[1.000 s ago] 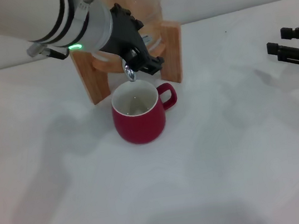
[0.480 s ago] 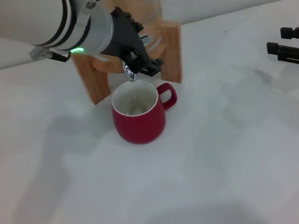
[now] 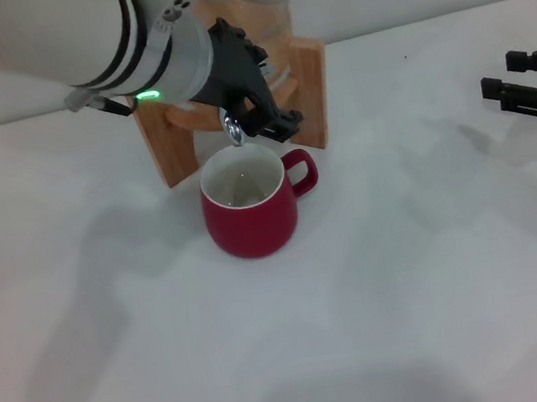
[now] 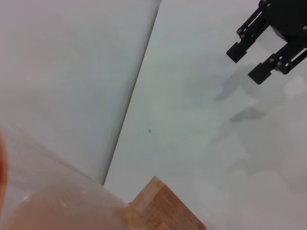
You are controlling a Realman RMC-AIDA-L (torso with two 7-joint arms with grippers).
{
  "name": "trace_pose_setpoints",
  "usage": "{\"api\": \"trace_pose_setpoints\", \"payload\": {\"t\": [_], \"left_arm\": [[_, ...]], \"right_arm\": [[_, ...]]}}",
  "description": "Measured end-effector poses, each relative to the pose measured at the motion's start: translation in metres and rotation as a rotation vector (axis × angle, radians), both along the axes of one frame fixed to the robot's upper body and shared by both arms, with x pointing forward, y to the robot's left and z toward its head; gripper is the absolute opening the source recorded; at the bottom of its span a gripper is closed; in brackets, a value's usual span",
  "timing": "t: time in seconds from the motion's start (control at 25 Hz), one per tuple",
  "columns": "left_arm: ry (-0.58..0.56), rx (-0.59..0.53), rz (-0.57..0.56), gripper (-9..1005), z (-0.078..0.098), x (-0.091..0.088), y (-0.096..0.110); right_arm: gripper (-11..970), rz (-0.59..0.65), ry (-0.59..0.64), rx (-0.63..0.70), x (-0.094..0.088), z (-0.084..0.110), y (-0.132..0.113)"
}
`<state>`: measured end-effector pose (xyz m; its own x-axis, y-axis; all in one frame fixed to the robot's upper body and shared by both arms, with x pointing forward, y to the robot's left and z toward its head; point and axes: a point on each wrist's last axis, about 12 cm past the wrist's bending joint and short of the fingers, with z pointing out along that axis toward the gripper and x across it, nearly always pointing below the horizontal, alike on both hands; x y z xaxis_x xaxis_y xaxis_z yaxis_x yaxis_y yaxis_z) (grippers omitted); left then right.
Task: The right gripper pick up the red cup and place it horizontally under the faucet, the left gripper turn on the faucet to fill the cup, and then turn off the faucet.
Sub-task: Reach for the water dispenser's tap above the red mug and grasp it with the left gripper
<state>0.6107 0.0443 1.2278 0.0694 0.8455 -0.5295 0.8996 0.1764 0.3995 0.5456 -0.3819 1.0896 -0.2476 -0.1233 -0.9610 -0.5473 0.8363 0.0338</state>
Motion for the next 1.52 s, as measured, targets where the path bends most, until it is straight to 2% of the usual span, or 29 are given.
{"api": "trace_pose_setpoints", "payload": {"t": [1.52], "left_arm": [[0.025,-0.004,-0.016,798,0.0017,-0.008,-0.0023]], "right_arm": [[546,-0.011,0.011,0.001,-0.0042,-0.0021,-0.0041]]}}
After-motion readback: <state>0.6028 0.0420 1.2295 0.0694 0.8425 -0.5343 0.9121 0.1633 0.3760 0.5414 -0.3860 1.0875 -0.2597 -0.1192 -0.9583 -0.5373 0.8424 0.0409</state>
